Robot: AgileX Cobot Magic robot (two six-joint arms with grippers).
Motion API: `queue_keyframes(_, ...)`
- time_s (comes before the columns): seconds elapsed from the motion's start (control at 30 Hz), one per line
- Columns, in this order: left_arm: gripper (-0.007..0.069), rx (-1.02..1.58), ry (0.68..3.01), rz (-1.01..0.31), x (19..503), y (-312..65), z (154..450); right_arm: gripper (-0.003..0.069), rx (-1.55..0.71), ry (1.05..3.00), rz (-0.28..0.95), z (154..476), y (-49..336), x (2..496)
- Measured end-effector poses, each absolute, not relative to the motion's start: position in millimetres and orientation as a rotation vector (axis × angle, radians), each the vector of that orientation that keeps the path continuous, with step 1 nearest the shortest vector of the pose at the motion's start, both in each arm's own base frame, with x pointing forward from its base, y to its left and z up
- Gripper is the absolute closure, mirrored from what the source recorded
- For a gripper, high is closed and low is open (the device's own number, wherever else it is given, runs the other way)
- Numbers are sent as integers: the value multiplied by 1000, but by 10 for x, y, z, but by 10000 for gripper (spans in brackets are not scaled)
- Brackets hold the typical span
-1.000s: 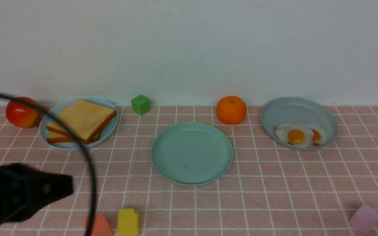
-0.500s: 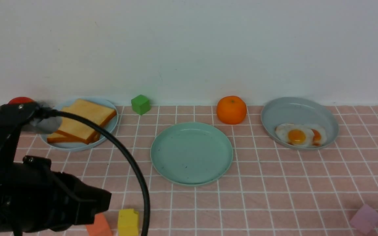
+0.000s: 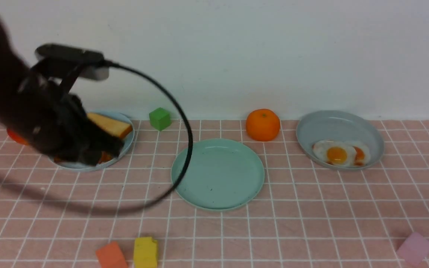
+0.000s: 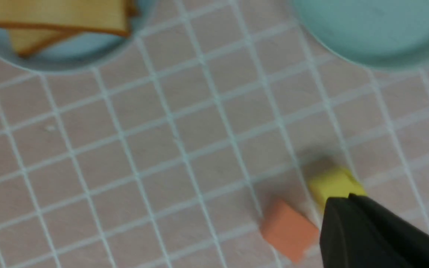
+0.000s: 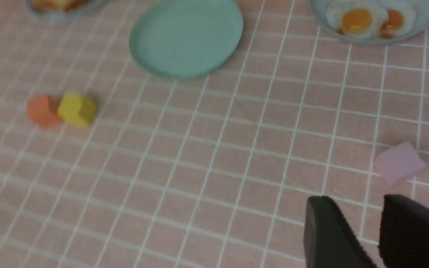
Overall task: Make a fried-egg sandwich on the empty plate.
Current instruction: Use the left arm to grab a slice of bread
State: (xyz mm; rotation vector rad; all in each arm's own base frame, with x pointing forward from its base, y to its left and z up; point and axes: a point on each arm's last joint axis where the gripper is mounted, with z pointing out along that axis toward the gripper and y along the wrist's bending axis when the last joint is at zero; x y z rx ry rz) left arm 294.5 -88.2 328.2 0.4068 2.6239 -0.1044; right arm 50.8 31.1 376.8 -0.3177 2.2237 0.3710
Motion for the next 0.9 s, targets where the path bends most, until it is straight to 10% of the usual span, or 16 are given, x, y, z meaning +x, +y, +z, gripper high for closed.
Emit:
queue_keyframes(0.33, 627, 305, 2741, -65, 3972, -737, 2746, 417, -484, 2177, 412, 3981, 376, 482)
queue_keyframes(0.7, 293, 287, 2753, -11, 4615, -579, 2179, 417, -482, 2170, 410, 3986, 376, 487)
queue_keyframes(0.9, 247, 380, 2659, 48, 4740, -570, 2083, 417, -479, 2162, 409, 3992, 376, 491)
